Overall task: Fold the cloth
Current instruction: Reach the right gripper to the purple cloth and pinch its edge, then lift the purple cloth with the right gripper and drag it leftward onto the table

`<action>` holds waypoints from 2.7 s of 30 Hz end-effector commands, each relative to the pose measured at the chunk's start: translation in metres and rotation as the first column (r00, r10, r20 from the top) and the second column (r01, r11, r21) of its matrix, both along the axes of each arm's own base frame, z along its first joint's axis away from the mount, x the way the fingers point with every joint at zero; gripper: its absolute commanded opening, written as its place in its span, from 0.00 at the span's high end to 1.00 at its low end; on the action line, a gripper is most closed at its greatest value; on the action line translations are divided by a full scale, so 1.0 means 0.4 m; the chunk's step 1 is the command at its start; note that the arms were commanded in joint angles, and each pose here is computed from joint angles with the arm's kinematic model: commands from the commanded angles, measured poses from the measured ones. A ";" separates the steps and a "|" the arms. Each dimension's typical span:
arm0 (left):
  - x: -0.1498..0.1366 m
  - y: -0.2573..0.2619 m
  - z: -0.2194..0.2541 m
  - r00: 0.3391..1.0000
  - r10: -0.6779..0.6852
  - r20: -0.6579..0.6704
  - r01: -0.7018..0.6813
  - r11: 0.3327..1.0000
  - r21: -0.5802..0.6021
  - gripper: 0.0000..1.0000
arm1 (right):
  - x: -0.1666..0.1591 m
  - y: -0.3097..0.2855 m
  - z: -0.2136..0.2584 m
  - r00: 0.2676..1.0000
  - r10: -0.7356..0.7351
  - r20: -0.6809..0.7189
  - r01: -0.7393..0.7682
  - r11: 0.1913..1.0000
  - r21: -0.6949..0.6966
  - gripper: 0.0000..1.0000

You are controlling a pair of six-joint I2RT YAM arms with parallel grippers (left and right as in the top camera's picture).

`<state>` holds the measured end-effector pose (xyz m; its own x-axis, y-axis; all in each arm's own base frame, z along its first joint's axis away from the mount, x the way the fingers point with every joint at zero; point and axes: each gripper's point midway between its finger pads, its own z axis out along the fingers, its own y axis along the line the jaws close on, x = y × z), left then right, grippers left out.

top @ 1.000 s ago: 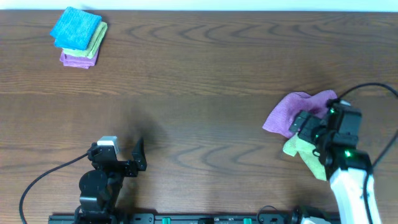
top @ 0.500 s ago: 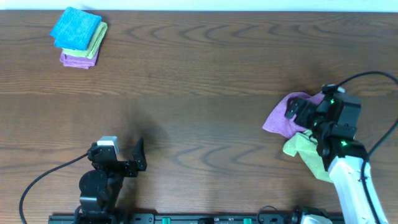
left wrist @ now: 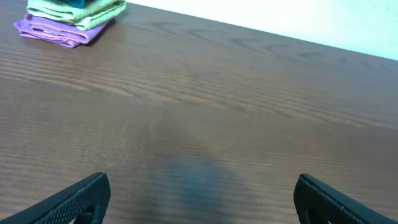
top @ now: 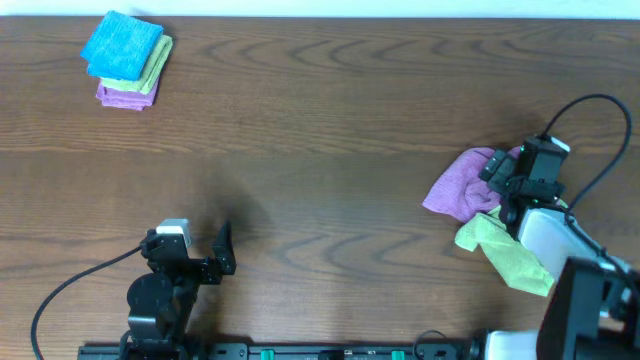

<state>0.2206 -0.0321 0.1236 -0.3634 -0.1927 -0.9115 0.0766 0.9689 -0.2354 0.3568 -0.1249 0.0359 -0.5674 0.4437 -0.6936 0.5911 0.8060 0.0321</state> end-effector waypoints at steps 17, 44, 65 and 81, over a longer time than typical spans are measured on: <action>0.000 0.004 -0.023 1.000 0.008 -0.017 -0.008 1.000 0.002 0.05 | 0.193 0.069 0.271 0.925 0.149 0.349 -0.211 0.966 0.148 0.98; 0.000 0.004 -0.023 1.000 0.008 -0.018 -0.008 1.000 0.002 0.05 | 0.085 0.874 0.747 0.350 0.665 0.660 -0.936 0.280 0.214 0.98; 0.000 0.004 -0.023 1.000 0.008 -0.017 -0.008 1.000 0.002 0.05 | -0.097 0.975 0.299 0.379 0.925 -0.015 -0.889 0.369 0.270 0.99; 0.000 0.004 -0.023 1.000 0.008 -0.017 -0.008 1.000 0.002 0.05 | -0.028 1.036 -0.036 0.470 0.855 -0.222 -0.828 0.514 0.225 0.99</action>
<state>0.2206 -0.0321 0.1235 -0.3634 -0.1927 -0.9115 0.0766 0.9689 -0.2354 0.3391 0.2994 0.0430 -0.8285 -0.3302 -0.4522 -0.4238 0.8976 0.1211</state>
